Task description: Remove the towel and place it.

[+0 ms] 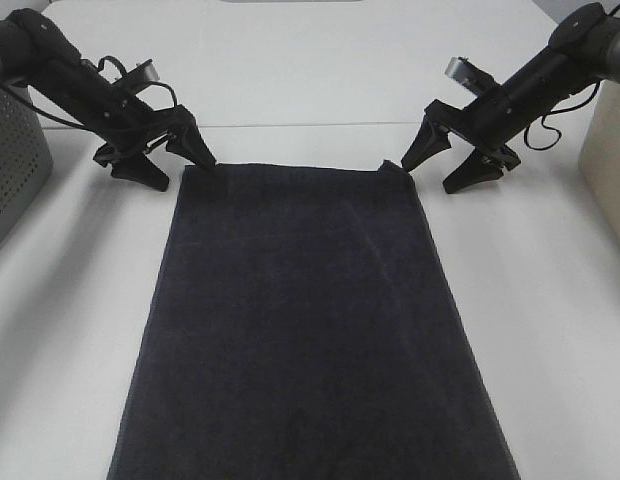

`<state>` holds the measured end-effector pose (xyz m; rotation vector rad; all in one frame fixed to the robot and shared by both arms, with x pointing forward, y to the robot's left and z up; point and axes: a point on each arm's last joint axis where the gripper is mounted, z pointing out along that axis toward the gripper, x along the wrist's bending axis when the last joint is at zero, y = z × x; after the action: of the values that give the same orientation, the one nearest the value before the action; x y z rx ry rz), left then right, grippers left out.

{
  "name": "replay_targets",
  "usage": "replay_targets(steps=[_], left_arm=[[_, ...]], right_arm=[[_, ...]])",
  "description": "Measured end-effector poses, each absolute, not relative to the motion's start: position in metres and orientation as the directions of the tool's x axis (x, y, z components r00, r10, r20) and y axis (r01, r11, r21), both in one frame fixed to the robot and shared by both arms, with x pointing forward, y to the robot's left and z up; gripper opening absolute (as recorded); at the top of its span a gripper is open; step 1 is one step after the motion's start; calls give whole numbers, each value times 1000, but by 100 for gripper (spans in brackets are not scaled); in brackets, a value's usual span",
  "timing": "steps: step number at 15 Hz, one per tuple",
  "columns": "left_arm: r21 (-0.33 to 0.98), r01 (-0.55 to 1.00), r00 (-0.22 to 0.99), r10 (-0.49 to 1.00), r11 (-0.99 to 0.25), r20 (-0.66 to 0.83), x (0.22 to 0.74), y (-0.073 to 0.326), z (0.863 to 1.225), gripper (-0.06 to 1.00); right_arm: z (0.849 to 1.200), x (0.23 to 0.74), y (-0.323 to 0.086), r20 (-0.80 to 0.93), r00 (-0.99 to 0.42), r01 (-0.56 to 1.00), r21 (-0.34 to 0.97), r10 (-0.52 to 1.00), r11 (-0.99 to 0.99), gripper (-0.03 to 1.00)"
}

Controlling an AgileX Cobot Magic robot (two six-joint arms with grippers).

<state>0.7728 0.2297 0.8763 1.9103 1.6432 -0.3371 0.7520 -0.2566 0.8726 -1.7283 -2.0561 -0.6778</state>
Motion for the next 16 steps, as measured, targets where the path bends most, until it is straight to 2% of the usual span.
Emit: replay_targets(steps=[3,6,8,11,13,15,16], left_arm=[[260,963,201,822,-67,-533,772,226,875,81],[273,958,226,815,-87,-534,771,203,870,74],[291,952,247,809,-99,-534,771,186,869,73],[302,948,254,807,-98,-534,771,178,868,69],[293,953,234,810,-81,-538,771,177,863,54],[297,952,230,814,-74,-534,772,178,860,32],[298,952,230,818,-76,-527,772,178,858,21]], right_arm=[[866,758,-231,556,-181,981,165,811,106,79],[862,760,-202,465,-245,961,230,851,151,73],[861,762,-190,365,-272,948,262,890,183,66],[859,763,-187,290,-288,937,282,912,206,49],[858,765,-189,267,-293,932,295,918,212,30],[856,766,-190,259,-292,929,305,921,208,7],[856,767,-190,261,-289,929,307,921,205,1]])
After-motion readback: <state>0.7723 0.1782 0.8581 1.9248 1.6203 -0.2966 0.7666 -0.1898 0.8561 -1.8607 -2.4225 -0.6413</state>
